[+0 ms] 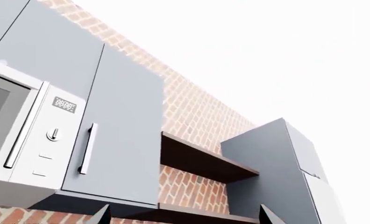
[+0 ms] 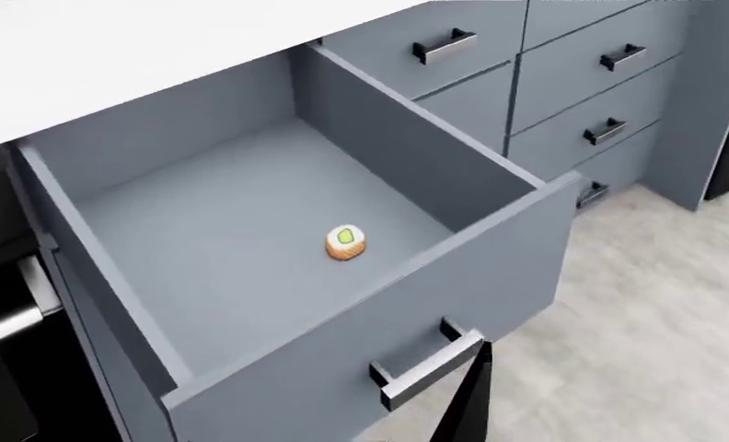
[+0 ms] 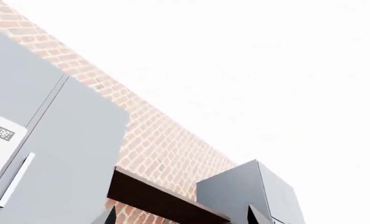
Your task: Close the right drawer.
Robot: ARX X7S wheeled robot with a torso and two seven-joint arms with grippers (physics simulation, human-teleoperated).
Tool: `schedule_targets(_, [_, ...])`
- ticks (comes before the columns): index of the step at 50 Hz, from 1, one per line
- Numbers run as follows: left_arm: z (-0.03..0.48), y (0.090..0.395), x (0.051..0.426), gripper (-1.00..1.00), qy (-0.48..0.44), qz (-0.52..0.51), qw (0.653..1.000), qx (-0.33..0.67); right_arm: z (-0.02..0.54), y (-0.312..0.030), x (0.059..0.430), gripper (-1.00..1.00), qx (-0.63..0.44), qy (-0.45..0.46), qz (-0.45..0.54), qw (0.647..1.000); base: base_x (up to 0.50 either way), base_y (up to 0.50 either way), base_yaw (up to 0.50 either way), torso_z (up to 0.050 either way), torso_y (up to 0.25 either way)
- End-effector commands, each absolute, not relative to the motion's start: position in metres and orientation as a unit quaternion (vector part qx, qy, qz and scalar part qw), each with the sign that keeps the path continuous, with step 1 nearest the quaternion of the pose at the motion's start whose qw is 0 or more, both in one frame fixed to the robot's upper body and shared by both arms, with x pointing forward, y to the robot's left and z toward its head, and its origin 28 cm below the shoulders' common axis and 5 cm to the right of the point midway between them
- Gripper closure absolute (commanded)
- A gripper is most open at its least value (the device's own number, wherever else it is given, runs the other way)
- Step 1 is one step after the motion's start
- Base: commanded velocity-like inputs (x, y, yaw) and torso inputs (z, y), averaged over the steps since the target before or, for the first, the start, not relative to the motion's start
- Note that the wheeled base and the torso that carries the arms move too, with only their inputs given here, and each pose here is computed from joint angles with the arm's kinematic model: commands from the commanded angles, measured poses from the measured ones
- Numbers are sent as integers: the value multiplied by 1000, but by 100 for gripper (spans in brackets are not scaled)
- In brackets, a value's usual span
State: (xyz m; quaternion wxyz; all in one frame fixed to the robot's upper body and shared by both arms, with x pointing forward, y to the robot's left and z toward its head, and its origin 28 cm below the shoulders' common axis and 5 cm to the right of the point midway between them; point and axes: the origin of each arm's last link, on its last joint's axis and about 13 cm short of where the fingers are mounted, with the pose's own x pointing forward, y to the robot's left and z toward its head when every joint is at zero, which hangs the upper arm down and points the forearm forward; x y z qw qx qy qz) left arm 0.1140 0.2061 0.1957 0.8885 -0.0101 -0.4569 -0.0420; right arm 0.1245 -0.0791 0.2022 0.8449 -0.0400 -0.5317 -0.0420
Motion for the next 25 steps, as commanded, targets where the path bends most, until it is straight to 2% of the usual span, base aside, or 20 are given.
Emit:
schedule_targets(1, [195,206,113,-100,-456,-42,889,-10,201,-79,124,-100,-41,-530,-43,846,-81,68,-500,0,0])
schedule_targets(25, [196,205,114,-100,-456,-47,889,-11,201,-79,125,-100,-41,-531,-43,846,-72,71,-500,0,0])
